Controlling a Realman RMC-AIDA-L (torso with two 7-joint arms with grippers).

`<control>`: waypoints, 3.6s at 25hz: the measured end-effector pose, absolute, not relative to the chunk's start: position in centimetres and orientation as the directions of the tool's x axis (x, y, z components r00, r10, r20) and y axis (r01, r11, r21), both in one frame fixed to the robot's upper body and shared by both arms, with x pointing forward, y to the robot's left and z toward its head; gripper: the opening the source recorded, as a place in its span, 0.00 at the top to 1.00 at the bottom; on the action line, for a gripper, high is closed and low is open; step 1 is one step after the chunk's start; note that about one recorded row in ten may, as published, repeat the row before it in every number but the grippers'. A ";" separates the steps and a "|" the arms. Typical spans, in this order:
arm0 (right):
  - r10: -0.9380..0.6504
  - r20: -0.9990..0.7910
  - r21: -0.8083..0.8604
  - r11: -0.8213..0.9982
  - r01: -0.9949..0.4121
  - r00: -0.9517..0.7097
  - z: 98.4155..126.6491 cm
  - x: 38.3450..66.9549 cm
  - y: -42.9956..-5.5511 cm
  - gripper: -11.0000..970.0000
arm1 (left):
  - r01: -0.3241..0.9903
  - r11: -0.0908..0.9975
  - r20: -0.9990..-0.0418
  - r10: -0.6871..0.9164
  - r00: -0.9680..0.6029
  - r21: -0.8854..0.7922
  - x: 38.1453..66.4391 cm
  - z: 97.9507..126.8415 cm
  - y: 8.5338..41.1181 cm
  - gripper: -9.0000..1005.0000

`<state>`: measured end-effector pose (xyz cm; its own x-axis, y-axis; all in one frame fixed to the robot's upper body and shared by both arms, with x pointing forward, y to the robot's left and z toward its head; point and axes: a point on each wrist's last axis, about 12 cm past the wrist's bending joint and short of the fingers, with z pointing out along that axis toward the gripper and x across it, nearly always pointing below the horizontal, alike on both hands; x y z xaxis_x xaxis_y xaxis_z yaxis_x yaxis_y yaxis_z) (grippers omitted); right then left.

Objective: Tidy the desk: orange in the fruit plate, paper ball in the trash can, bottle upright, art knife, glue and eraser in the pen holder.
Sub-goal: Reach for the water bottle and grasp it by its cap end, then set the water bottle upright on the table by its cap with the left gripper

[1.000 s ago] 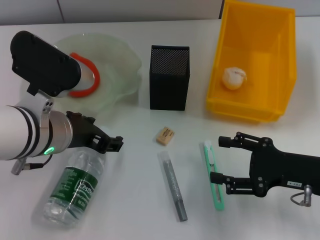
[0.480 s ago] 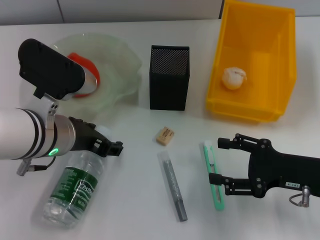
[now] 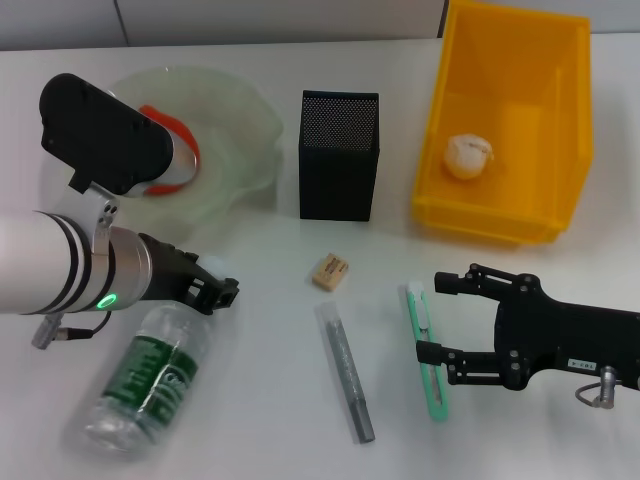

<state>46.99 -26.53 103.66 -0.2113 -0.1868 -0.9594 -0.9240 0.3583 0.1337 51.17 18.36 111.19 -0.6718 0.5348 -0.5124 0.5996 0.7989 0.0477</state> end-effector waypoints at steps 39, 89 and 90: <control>-0.176 -0.954 0.165 0.365 -0.916 -0.242 103.7 47.1 -26.5 0.12 | 0.712 0.702 -0.933 0.238 -0.268 -0.026 47.1 109.7 28.9 0.55; -0.173 -0.950 0.183 0.359 -0.915 -0.258 103.9 47.5 -26.3 0.12 | 0.767 0.640 -0.977 0.136 -0.166 -0.041 46.2 111.0 31.4 0.55; -0.176 -0.950 0.184 0.358 -0.915 -0.260 103.9 47.5 -26.3 0.12 | 0.767 0.641 -0.978 0.133 -0.160 -0.038 46.2 111.1 31.5 0.55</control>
